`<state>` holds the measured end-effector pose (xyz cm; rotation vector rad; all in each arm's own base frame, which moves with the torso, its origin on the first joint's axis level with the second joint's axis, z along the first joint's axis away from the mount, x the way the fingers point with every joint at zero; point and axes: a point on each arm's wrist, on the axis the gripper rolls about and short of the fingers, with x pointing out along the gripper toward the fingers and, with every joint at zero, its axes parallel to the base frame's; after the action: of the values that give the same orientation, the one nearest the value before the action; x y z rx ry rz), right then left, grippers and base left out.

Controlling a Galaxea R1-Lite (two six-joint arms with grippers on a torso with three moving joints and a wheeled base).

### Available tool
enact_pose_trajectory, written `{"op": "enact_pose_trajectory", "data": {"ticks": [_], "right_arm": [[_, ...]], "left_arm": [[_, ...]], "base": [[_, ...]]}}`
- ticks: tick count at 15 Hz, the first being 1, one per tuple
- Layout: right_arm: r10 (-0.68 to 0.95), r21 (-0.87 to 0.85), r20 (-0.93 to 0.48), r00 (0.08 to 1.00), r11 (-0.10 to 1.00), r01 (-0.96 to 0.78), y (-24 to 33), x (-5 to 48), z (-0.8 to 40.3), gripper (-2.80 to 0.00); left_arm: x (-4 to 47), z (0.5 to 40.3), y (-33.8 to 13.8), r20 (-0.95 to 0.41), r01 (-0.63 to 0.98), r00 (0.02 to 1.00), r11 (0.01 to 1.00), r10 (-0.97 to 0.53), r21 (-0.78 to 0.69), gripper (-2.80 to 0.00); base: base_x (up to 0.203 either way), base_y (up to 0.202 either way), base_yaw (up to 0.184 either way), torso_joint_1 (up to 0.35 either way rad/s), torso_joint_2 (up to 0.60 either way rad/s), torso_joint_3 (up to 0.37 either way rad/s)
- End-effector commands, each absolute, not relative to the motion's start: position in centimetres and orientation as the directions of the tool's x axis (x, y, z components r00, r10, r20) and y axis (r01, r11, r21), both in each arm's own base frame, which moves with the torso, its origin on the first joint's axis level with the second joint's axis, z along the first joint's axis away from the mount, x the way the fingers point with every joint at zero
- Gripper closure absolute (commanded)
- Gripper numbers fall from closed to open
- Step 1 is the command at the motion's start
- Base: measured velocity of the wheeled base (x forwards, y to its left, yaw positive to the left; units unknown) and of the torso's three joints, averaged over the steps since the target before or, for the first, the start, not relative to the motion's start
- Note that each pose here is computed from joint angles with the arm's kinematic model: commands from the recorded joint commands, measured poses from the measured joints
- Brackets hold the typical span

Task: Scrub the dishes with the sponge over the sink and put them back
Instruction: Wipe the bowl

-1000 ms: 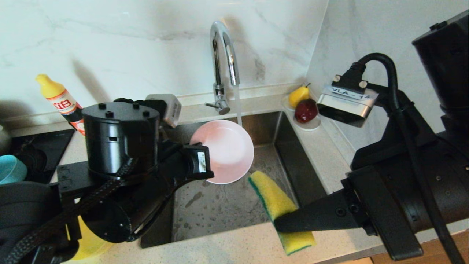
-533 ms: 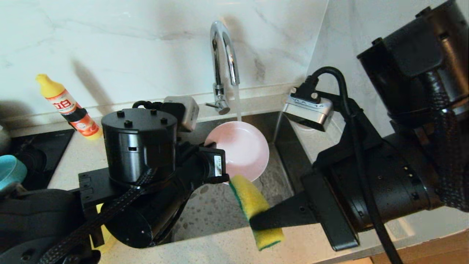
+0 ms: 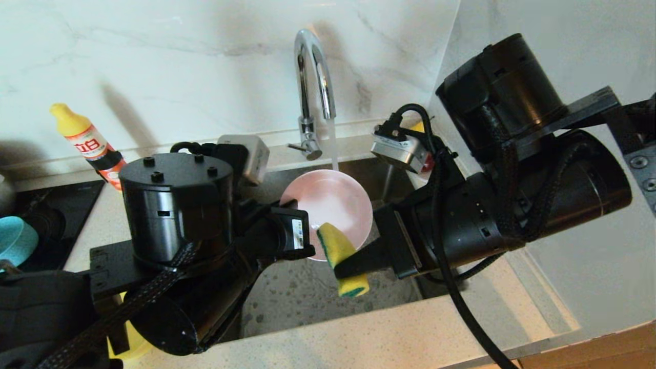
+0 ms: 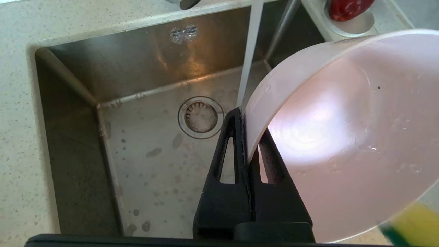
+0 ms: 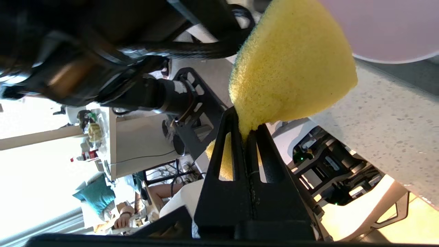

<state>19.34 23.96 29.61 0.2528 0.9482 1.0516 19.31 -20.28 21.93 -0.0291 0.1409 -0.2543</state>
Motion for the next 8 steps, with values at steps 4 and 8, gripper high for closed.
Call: {"op": "enact_pose_trajectory", "data": {"ticks": [4,8], "right_arm": [[0.817,0.595,-0.549,0.177,0.531,-0.603,25.0,21.5,29.0,0.0],[0.821,0.594,-0.539,0.189,0.53,-0.606,25.4,22.2,29.2,0.0]], "left_arm": [[18.7,22.2,-20.4,-0.111,0.268,0.955,0.962,-0.273,-0.059,0.0],[18.0,21.8,-20.5,-0.119,0.293,0.947,0.955,-0.298,-0.053,0.0]], "base": [[0.0,0.0,0.0,0.0,0.0,0.0],[0.0,0.0,0.0,0.0,0.0,0.0]]}}
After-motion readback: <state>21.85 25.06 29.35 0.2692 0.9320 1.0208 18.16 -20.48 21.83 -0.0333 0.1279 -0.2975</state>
